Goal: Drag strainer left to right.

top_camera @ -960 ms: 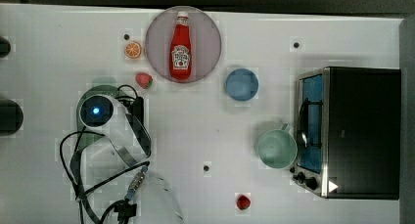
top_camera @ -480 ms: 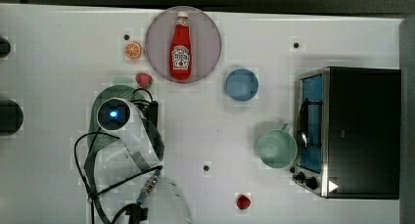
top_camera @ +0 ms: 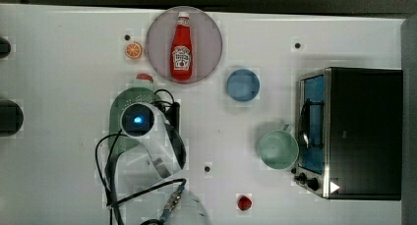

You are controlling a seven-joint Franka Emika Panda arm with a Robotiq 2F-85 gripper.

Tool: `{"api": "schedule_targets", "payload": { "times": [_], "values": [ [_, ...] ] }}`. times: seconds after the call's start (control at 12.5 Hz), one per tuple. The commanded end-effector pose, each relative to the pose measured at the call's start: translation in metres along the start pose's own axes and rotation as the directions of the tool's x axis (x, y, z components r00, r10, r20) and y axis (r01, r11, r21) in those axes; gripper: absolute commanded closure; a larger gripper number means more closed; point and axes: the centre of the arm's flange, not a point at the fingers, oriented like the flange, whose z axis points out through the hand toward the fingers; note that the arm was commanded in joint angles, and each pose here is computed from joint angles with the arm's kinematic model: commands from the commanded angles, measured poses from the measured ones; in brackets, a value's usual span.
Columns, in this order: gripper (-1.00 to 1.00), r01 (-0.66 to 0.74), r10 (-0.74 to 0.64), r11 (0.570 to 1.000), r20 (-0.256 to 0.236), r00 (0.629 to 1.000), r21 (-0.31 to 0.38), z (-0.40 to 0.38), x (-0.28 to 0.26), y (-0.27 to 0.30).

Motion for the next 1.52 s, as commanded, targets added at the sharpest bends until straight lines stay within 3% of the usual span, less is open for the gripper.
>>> {"api": "schedule_targets", "payload": {
  "times": [0.08,0.96,1.52],
  "values": [
    [-1.0,0.008,-0.008,1.0,-0.01,1.0,-0.005,-0.003,0.046,-0.013],
    [-1.0,-0.045,0.046,0.999,-0.045,0.998,0.016,-0.003,0.174,-0.026],
    [-1.0,0.036,-0.035,0.999,-0.073,0.997,0.011,-0.002,0.237,-0.022]
  ]
}}
